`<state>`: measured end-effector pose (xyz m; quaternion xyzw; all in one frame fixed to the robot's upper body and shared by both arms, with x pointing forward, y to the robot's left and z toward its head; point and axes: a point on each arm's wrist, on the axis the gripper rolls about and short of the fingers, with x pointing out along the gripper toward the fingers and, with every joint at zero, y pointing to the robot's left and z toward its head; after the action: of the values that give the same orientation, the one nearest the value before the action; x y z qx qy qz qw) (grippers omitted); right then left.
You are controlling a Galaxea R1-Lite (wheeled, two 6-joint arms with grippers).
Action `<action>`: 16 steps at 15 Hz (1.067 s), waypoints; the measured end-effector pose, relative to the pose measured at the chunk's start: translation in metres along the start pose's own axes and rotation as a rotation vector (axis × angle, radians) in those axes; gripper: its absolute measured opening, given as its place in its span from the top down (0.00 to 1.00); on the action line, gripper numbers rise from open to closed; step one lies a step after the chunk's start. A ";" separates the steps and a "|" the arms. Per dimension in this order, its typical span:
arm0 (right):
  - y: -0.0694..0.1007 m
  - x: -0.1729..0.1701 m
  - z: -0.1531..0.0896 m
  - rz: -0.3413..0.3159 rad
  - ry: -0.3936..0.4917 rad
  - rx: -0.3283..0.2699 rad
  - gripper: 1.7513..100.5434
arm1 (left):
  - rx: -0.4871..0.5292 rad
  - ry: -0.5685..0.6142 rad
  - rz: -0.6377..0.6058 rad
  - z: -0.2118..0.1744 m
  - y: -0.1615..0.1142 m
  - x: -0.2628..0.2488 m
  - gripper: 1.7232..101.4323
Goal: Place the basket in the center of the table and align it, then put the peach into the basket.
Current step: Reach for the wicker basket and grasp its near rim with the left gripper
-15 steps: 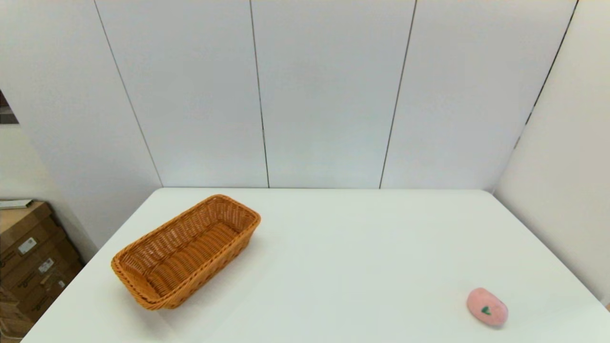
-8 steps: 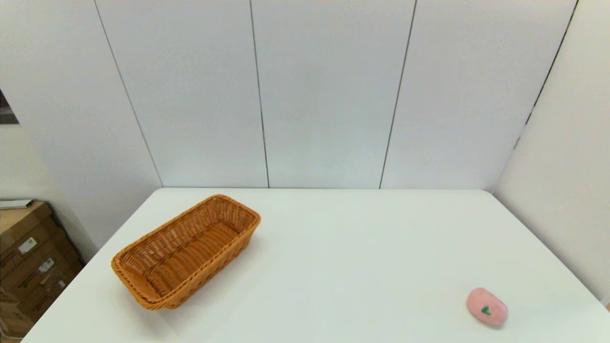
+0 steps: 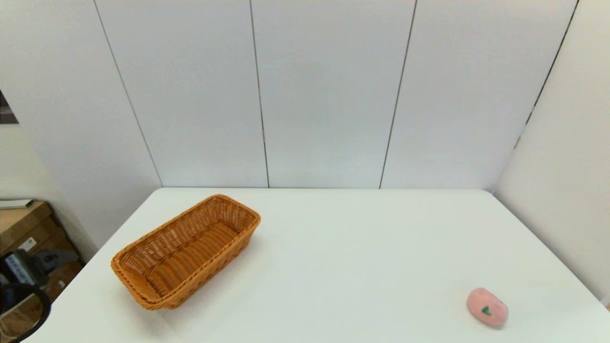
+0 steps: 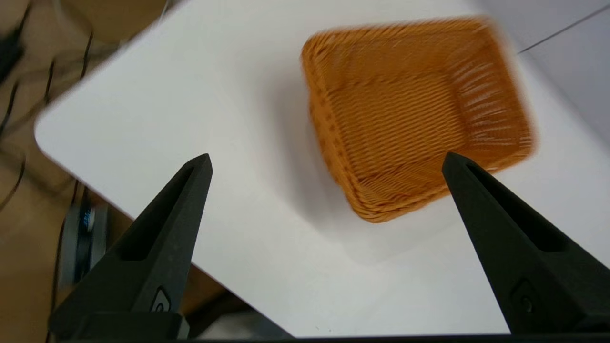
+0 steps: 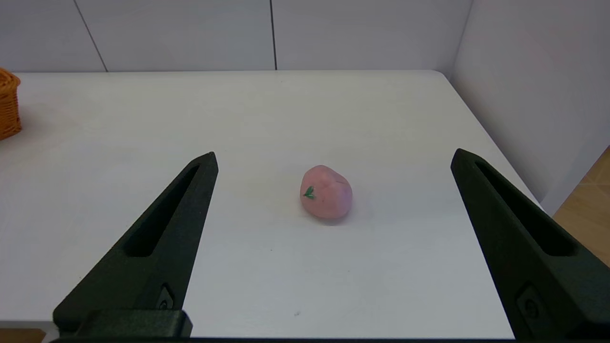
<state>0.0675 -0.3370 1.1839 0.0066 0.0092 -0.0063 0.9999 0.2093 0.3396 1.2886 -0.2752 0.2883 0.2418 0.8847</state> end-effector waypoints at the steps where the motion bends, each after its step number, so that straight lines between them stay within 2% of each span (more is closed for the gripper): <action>1: 0.000 0.000 0.000 0.000 0.000 0.000 0.04 | -0.018 0.063 0.052 0.000 -0.007 0.018 0.04; 7: 0.000 0.000 0.000 0.000 0.000 0.000 0.04 | -0.144 0.395 0.205 -0.017 -0.031 0.104 0.04; 11: 0.000 0.000 0.000 0.000 0.000 0.000 0.04 | -0.199 0.487 0.211 -0.025 -0.041 0.139 0.04; 16: 0.000 0.000 0.000 0.000 0.000 0.000 0.04 | -0.221 0.484 0.210 -0.029 -0.049 0.173 0.04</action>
<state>0.0675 -0.3370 1.1839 0.0068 0.0092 -0.0062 0.9999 0.3506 0.3324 1.1746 -0.3882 0.4901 0.2893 0.7249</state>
